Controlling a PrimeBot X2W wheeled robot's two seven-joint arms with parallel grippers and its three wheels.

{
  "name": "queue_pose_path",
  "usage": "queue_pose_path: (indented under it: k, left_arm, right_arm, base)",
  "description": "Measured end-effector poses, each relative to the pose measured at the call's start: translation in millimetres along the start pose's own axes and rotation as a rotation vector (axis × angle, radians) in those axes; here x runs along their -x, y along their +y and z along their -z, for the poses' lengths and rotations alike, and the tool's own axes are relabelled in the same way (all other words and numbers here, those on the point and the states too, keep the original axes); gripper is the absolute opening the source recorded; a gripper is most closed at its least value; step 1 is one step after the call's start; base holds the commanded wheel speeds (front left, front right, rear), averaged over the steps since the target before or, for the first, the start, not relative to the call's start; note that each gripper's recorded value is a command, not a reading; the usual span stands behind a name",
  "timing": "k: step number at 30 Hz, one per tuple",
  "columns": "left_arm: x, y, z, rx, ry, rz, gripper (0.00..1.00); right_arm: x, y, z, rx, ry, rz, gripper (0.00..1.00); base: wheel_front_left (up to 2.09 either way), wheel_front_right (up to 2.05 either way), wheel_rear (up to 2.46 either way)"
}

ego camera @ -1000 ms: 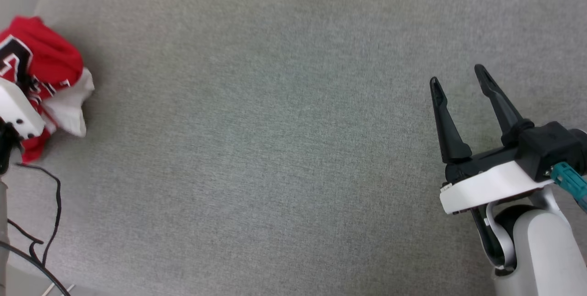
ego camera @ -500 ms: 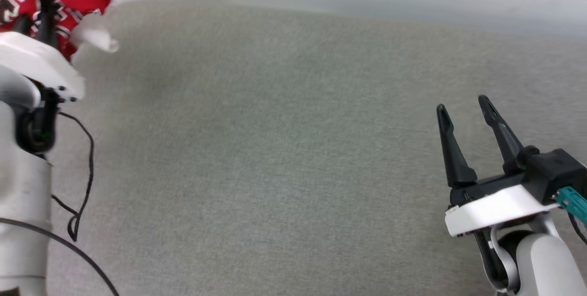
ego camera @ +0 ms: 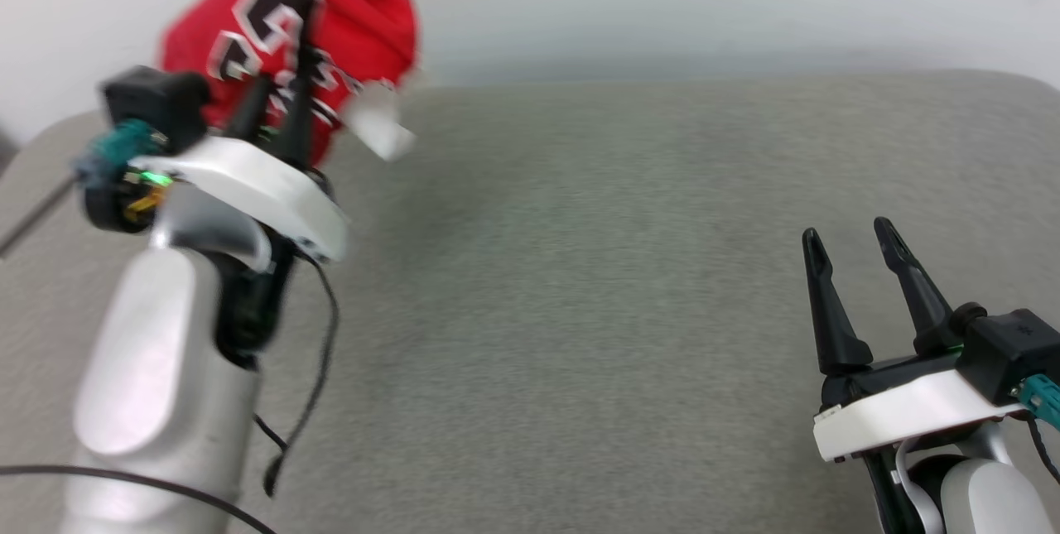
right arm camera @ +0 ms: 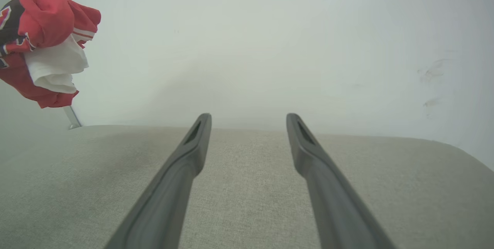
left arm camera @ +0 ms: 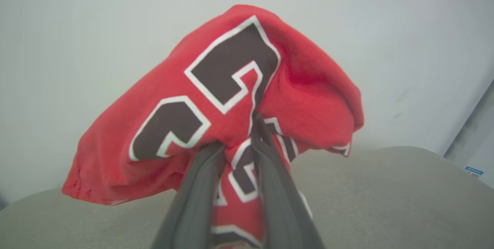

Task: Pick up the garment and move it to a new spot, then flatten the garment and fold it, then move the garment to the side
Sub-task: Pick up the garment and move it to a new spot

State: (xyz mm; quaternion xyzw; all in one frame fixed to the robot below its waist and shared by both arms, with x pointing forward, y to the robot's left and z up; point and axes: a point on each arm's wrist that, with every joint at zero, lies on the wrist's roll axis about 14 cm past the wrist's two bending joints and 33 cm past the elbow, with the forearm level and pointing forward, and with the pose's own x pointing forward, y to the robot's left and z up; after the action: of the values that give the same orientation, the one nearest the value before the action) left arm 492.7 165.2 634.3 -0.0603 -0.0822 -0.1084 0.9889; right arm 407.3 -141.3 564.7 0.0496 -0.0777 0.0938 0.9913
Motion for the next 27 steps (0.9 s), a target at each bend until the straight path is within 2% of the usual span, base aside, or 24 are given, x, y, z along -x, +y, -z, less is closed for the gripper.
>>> queue_pose_path:
  k: [5,10,18,22,23,24,25,27]
  left_arm:
    - [-6.0,-78.1,41.6,0.066,0.092,0.19,0.0]
    - [9.2,-135.9,107.1,0.12,0.264,0.333,0.0]
    - [61.2,-186.3,201.6,0.159,0.508,0.467,0.0]
    - [80.1,-194.0,218.7,0.159,0.562,0.499,0.0]
    - [81.6,-194.6,218.2,0.158,0.556,0.502,0.27]
    - [83.5,-194.8,218.0,0.16,0.556,0.504,0.48]
    - [84.5,-194.8,215.9,0.159,0.546,0.505,0.97]
    - [83.9,-194.6,208.0,0.156,0.514,0.507,1.0]
  right_arm:
    - [20.9,-29.8,-3.7,0.01,-0.002,0.095,1.0]
    - [34.6,-50.7,3.8,0.004,0.019,0.165,1.0]
    - [35.6,-61.9,23.0,0.001,0.065,0.198,1.0]
    - [29.6,-59.1,25.3,0.008,0.067,0.184,1.0]
    - [28.5,-58.4,25.4,0.008,0.067,0.181,1.0]
    - [27.5,-57.4,25.3,0.009,0.066,0.178,1.0]
    - [26.4,-56.3,24.8,0.015,0.065,0.173,1.0]
    - [25.1,-54.4,22.4,0.034,0.06,0.165,1.0]
  base:
    - [0.0,0.0,0.0]
    - [0.0,0.0,0.0]
    - [0.0,0.0,0.0]
    - [0.0,0.0,0.0]
    - [0.0,0.0,0.0]
    - [0.0,0.0,0.0]
    - [0.0,0.0,0.0]
    - [0.0,0.0,0.0]
